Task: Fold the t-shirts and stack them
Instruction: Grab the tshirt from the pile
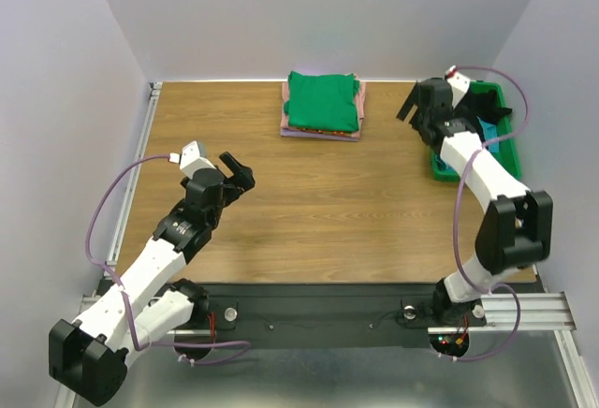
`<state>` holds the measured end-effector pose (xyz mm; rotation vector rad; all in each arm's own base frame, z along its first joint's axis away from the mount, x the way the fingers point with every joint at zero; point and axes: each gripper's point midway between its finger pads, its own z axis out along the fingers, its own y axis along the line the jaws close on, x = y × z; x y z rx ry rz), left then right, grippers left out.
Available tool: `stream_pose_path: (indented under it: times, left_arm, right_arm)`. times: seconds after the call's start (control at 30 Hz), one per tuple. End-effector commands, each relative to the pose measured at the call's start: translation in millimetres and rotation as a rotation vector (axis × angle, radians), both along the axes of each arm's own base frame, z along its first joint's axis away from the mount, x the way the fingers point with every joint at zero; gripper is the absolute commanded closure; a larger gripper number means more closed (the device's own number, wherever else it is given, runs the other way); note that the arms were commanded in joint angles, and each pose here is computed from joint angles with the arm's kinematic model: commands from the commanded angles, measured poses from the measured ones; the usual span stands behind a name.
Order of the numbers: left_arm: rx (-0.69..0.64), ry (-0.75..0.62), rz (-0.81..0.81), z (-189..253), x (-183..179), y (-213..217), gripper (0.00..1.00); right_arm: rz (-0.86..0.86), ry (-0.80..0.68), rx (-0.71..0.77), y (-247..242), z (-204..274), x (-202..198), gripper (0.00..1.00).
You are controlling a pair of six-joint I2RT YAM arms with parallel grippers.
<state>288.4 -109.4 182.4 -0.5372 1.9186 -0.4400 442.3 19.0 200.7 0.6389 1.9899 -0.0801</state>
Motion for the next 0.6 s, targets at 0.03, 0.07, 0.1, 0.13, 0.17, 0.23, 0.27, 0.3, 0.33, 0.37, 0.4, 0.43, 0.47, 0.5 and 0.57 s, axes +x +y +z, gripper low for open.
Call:
stream_pose_path:
  times: [0.03,0.07,0.1,0.13,0.17,0.23,0.27,0.3,0.33,0.37,0.4,0.43,0.47,0.5,0.57]
  left_arm:
    - [-0.017,-0.085,0.033,20,5,9,0.02]
    - [-0.016,-0.083,0.040,19,5,11,0.02]
    - [-0.019,-0.083,0.047,18,5,12,0.01]
    - [-0.018,-0.082,0.054,17,4,13,0.02]
    - [-0.024,-0.087,0.055,17,5,13,0.01]
    - [-0.025,-0.092,0.051,18,5,13,0.02]
    - [-0.022,-0.093,0.050,18,5,13,0.02]
    - [-0.021,-0.094,0.054,17,6,14,0.02]
    - [-0.024,-0.098,0.058,18,6,14,0.02]
    - [-0.019,-0.099,0.064,18,7,16,0.02]
    - [-0.018,-0.098,0.065,17,7,16,0.01]
    - [-0.016,-0.097,0.066,17,8,16,0.01]
    - [-0.012,-0.094,0.065,16,8,16,0.01]
    - [-0.009,-0.093,0.065,16,9,16,0.02]
    - [-0.005,-0.088,0.072,14,9,18,0.02]
  right_arm:
    - [-0.061,-0.058,-0.109,-42,47,41,0.00]
    - [-0.060,-0.029,-0.137,-47,38,49,0.00]
    - [-0.075,-0.051,-0.150,-58,50,60,0.00]
    - [-0.081,-0.042,-0.167,-64,50,66,0.00]
    - [-0.083,-0.042,-0.185,-69,53,72,0.00]
    - [-0.093,-0.028,-0.193,-84,47,90,0.00]
    - [-0.097,-0.018,-0.194,-91,42,96,0.00]
    - [-0.065,0.007,-0.182,-86,26,104,0.00]
    - [-0.047,-0.003,-0.178,-83,28,114,0.00]
    - [-0.054,0.004,-0.175,-96,24,117,0.00]
    - [-0.042,0.009,-0.171,-95,20,122,0.00]
    - [-0.039,0.041,-0.170,-96,1,128,0.00]
    - [-0.044,0.034,-0.173,-99,3,133,0.01]
    - [-0.043,0.060,-0.174,-101,-13,138,0.04]
    - [-0.048,0.059,-0.163,-104,-18,146,0.11]
